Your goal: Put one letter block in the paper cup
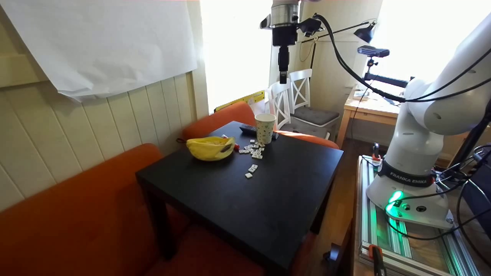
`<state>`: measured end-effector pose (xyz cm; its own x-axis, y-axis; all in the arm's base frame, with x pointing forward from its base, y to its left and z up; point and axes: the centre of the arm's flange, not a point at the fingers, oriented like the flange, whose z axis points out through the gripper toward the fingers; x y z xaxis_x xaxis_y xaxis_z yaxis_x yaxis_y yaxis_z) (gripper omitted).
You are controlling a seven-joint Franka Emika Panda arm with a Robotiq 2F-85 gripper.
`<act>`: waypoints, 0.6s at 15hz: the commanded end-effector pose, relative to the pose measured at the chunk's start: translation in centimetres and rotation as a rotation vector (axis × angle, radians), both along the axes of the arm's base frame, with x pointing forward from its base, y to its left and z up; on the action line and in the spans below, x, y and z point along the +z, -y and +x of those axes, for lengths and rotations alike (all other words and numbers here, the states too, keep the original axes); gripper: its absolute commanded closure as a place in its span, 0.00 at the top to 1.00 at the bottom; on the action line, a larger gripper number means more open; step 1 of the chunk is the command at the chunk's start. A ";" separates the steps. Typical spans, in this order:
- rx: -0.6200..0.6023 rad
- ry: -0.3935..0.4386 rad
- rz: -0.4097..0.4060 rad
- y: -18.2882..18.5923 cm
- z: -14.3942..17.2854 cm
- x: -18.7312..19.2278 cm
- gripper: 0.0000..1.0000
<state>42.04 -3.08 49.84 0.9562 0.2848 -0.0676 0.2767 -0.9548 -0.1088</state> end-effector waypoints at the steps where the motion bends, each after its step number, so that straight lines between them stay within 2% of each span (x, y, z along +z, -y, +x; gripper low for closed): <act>1: -0.014 0.003 0.069 -5.3 -2.0 -1.5 1.00; 3: -0.044 0.028 0.082 -7.5 -2.3 -2.8 1.00; 6: -0.092 0.147 0.063 -8.8 -1.7 -6.4 1.00; 7: -0.102 0.174 0.031 -8.8 -1.6 -7.8 1.00; 9: -0.084 0.176 0.045 -9.0 -2.1 -10.0 1.00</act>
<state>41.13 5.47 43.28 0.9732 0.2131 0.0864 0.2218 -0.9691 -0.1080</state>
